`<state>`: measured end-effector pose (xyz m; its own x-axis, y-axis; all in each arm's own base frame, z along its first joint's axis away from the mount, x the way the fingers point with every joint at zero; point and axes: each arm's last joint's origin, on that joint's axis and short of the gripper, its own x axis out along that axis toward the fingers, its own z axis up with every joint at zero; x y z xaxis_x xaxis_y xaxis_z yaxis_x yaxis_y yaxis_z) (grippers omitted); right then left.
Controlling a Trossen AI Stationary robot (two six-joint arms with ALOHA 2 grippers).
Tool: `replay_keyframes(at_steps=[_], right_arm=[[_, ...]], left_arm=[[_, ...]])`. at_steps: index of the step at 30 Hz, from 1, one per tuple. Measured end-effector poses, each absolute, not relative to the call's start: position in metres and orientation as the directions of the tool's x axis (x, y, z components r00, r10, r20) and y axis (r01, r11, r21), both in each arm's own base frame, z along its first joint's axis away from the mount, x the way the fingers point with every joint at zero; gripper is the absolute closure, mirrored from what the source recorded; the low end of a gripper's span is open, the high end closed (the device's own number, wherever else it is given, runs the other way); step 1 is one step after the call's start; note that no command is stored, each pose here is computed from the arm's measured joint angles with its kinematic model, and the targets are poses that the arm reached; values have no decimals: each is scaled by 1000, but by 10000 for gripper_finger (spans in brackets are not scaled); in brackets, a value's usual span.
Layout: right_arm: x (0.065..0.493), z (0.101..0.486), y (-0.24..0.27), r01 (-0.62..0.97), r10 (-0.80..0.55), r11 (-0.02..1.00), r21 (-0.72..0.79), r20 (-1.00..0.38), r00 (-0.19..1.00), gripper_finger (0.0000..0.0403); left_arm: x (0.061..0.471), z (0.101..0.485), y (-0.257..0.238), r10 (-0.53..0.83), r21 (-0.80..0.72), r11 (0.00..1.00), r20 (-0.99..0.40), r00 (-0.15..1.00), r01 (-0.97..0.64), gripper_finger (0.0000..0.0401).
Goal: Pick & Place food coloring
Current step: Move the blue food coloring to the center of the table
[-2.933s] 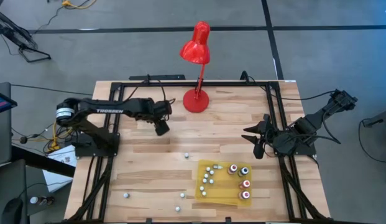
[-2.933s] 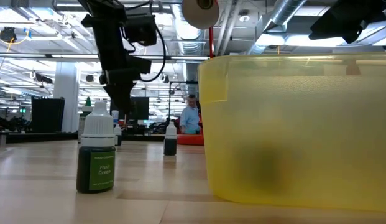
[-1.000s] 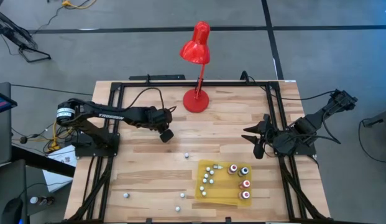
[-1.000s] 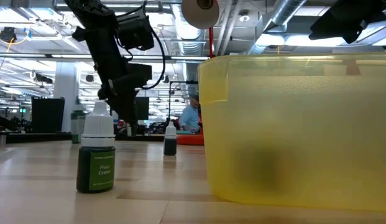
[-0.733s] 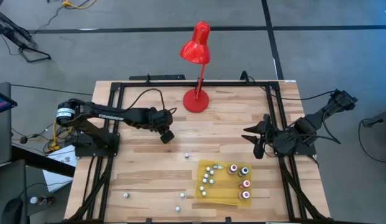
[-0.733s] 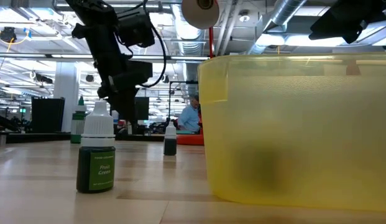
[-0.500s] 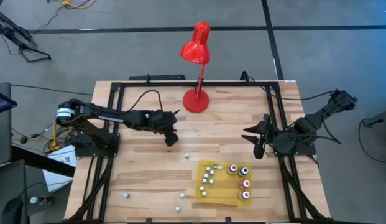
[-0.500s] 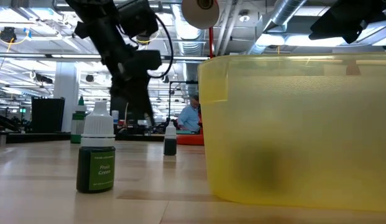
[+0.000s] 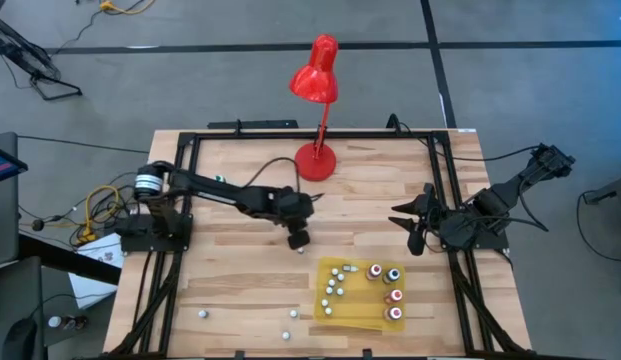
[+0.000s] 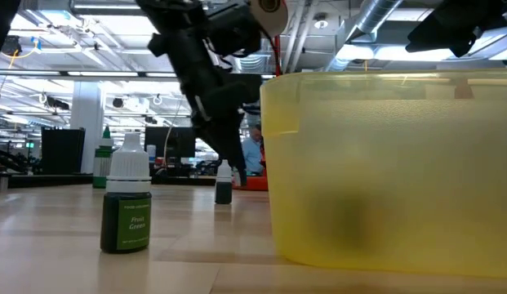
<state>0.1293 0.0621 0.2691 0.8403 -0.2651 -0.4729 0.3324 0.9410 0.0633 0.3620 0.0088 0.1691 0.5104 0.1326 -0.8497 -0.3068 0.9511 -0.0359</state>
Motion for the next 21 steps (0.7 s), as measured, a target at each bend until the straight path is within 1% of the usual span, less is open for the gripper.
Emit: replay_keyframes(at_steps=[8,15,21], right_arm=[[129,269,62,333,-265,941,63,-473,840,274],[129,269,62,332,-265,941,64,-473,841,274],[129,269,62,333,-265,941,63,-473,840,274]], left_arm=[[388,161,-15,89,-19,975,-878,470,-219,348],[388,161,-23,75,-21,980,-884,461,-199,347],[387,160,-24,53,-39,981,-889,455,-189,337]])
